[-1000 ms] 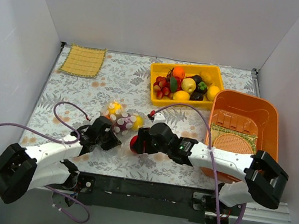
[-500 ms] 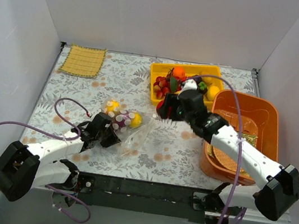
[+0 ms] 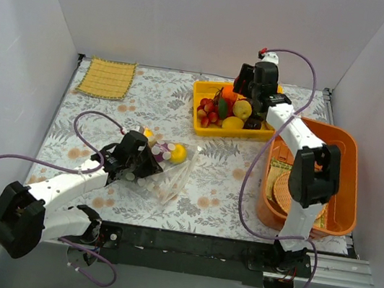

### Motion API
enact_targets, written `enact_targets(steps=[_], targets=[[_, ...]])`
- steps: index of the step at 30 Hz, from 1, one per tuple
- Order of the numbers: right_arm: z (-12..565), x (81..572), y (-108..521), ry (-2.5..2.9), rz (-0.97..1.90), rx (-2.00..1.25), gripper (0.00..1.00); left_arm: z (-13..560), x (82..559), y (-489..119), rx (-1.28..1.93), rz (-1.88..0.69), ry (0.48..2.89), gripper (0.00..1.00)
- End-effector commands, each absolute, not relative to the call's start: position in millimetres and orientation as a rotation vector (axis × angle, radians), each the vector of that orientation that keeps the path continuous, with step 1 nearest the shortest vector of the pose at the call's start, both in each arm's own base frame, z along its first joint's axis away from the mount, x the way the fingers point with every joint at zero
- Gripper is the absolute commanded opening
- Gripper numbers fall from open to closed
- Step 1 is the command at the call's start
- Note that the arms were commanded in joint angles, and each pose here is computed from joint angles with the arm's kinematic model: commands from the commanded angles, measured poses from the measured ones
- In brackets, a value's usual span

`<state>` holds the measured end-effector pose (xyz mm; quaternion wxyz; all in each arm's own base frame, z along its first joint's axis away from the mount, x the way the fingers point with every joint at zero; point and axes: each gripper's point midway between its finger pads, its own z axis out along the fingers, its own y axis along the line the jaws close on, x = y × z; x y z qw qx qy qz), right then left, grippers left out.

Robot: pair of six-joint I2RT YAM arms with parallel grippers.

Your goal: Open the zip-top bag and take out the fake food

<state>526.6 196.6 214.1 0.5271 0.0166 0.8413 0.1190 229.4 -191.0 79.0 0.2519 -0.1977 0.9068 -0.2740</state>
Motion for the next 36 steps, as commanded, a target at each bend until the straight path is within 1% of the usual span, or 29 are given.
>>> enact_targets(steps=[1, 2, 5, 9, 11, 12, 18, 21, 25, 27, 33, 36], targets=[[237, 582, 186, 1.852, 0.285, 0.116, 0.25, 102, 234, -198, -0.438, -0.778, 2.463, 0.01], [221, 590, 184, 1.87, 0.275, 0.127, 0.25, 105, 235, -198, -0.427, -0.778, 2.459, 0.01], [206, 613, 176, 1.886, 0.238, 0.148, 0.25, 116, 238, -199, -0.383, -0.775, 2.441, 0.02], [185, 628, 167, 1.942, 0.193, 0.175, 0.32, 127, 241, -201, -0.346, -0.772, 2.436, 0.04], [177, 629, 163, 1.955, 0.168, 0.183, 0.41, 132, 243, -203, -0.331, -0.777, 2.431, 0.05], [175, 628, 162, 1.96, 0.163, 0.182, 0.5, 133, 244, -203, -0.326, -0.779, 2.429, 0.06], [165, 623, 158, 1.991, 0.14, 0.164, 0.73, 139, 247, -207, -0.312, -0.798, 2.417, 0.08], [175, 622, 160, 1.979, 0.151, 0.137, 0.83, 139, 247, -207, -0.307, -0.8, 2.416, 0.08], [191, 622, 158, 1.964, 0.14, 0.12, 0.89, 142, 247, -207, -0.306, -0.804, 2.407, 0.11], [196, 621, 158, 1.96, 0.139, 0.115, 0.91, 143, 247, -207, -0.308, -0.803, 2.402, 0.12], [213, 608, 157, 1.956, 0.157, 0.117, 0.91, 148, 248, -205, -0.315, -0.797, 2.385, 0.14], [230, 596, 161, 1.955, 0.182, 0.113, 0.9, 150, 248, -202, -0.324, -0.79, 2.378, 0.19]])
